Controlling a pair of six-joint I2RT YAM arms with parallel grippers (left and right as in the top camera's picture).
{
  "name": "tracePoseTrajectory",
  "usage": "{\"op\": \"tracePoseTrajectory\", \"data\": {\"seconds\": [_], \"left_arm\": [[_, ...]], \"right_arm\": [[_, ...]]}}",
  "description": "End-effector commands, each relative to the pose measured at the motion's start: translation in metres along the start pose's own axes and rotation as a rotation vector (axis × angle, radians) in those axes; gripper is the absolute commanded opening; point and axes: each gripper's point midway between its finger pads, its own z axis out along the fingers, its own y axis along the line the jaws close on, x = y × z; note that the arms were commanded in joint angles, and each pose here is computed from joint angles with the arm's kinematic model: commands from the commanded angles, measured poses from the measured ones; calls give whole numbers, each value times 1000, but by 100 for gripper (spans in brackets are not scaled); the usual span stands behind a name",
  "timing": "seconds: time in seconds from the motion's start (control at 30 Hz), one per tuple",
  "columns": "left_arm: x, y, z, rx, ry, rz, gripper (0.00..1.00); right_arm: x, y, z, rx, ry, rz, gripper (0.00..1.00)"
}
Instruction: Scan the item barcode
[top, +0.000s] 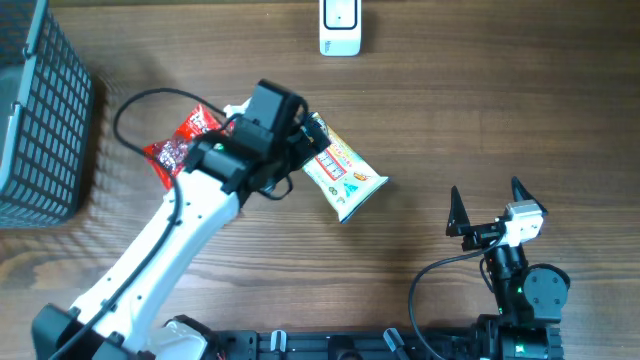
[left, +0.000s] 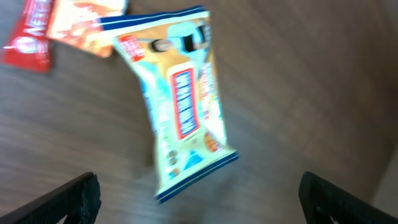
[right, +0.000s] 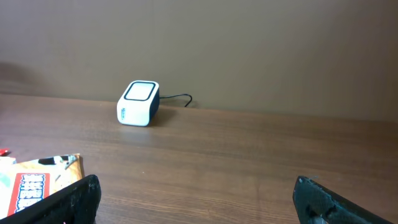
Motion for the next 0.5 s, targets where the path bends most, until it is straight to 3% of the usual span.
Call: {"op": "tracePoseTrajectory", "data": {"seconds": [0.0, 0.2, 0.47], "left_arm": [[5, -18, 22, 22, -29, -14, 100], [15, -27, 51, 12, -25, 21, 100], [-4, -16, 73, -70, -147, 13, 100]], "right_arm": [[0, -1, 0, 6, 0, -9, 100], [0, -1, 0, 6, 1, -9, 100], [0, -1, 0, 6, 1, -9, 100]]}}
